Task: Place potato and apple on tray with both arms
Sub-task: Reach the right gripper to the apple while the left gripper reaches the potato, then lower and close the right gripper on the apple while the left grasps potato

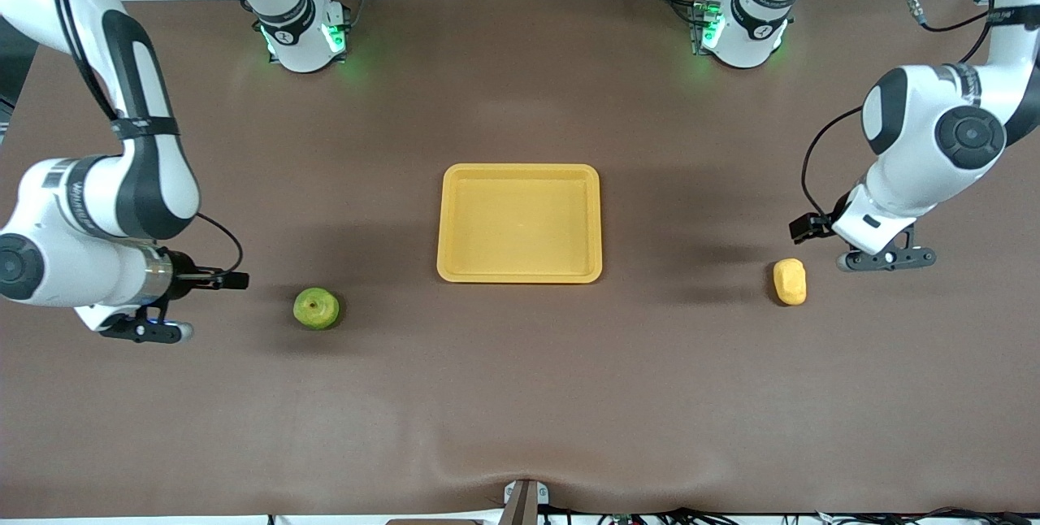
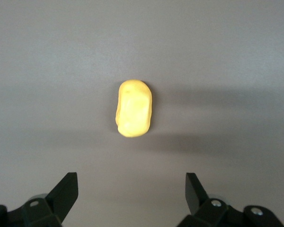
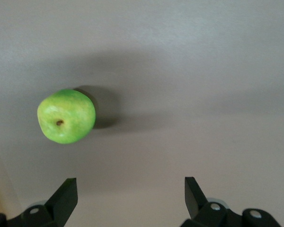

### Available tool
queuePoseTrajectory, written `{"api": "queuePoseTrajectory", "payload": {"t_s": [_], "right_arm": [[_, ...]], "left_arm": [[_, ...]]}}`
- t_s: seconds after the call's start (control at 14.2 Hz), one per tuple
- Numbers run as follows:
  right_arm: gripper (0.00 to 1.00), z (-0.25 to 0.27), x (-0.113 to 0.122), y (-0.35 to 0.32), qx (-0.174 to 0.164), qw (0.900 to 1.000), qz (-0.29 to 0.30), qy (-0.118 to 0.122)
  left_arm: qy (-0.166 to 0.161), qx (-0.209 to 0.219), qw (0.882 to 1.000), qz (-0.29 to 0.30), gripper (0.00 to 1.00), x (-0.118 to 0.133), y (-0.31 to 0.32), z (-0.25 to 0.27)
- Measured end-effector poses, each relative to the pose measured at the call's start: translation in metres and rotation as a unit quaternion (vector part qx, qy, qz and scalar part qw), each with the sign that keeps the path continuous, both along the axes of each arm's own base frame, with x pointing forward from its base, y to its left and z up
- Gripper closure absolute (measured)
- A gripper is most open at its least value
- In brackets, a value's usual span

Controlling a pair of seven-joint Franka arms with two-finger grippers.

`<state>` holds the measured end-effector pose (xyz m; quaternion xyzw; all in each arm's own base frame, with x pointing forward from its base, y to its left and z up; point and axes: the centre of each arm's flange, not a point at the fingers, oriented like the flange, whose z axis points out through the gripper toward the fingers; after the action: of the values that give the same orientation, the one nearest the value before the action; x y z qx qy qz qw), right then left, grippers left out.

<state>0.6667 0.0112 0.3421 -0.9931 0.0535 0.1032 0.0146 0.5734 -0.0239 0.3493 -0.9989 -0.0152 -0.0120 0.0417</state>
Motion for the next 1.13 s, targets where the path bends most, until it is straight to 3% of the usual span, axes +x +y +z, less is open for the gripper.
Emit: {"api": "queuePoseTrajectory", "payload": {"t_s": [0.28,0.77,1.13], "right_arm": [[0.0,-0.018,0.0,0.013,0.038,0.999,-0.026,0.002],[0.0,-0.059,0.011,0.034,0.034,0.998,-0.048,-0.019],[0.0,-0.084,0.014,0.05,0.042,0.997,-0.054,-0.029]], "left_arm": [[-0.007,-0.004,1.0,0.009,0.0,0.009,0.013,-0.029],[-0.039,-0.012,0.999,0.015,0.0,0.021,0.027,-0.078],[-0.039,-0.015,0.999,0.025,0.0,0.022,0.03,-0.103]]}}
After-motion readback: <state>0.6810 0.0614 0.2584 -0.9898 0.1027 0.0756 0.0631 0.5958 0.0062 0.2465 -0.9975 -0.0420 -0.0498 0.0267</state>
